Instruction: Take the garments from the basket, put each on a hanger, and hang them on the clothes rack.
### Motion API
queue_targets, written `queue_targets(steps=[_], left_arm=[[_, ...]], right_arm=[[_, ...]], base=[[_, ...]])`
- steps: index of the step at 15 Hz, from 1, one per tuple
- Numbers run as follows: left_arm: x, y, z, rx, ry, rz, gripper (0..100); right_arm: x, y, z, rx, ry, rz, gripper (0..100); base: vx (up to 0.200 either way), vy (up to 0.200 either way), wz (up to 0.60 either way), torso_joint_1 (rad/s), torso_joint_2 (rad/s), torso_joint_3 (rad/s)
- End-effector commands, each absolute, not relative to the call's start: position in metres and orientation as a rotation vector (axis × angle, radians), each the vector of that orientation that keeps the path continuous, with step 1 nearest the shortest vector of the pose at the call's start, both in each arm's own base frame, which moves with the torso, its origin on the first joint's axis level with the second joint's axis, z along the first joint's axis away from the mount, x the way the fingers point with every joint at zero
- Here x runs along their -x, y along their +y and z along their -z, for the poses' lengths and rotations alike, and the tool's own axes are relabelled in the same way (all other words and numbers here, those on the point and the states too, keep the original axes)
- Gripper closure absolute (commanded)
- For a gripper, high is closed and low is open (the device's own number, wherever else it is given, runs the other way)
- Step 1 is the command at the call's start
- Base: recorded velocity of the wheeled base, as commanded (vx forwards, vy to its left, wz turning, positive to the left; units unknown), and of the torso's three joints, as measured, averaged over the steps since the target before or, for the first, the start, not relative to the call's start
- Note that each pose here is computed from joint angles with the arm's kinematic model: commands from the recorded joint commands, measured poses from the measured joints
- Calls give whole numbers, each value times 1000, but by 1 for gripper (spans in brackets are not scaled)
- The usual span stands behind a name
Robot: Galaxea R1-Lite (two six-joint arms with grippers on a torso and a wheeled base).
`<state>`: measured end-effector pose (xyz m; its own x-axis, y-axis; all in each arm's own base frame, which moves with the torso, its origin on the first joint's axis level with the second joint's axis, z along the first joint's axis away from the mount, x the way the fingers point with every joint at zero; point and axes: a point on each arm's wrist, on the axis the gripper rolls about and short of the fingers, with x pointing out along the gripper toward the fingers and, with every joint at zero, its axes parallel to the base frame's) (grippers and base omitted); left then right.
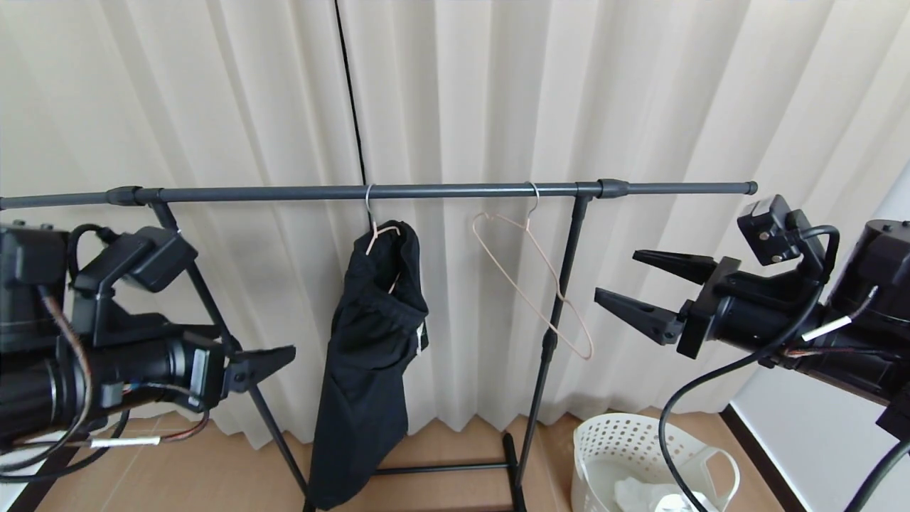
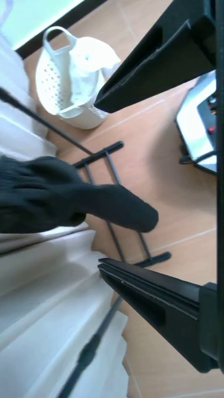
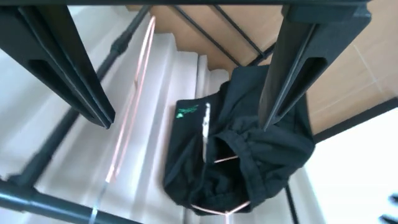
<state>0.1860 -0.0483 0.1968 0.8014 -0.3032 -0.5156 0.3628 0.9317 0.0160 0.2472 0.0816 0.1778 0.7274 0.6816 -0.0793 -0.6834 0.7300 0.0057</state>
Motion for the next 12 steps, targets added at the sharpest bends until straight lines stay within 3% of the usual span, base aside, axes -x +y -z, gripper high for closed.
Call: queue_targets(steps=[1,6,8,12], left_arm=[[-143,-39,-189,-137,489,371,0],[-109,-35,-161,-158,524,411,0],[-83,-27,-137,-160,553,412,0],[-51,-18,-105,-160,564,415,0]], right_arm=[[-227,75,-181,21,67,-706,0],[-173,69,-159,31,128,-696,0],[-135,56,-135,30,195,-687,0],[-98,43,-125,29,201,-685,0]], base=[[0,0,0,0,0,0],[0,0,0,0,0,0],[0,0,0,0,0,0],[0,0,0,0,0,0]])
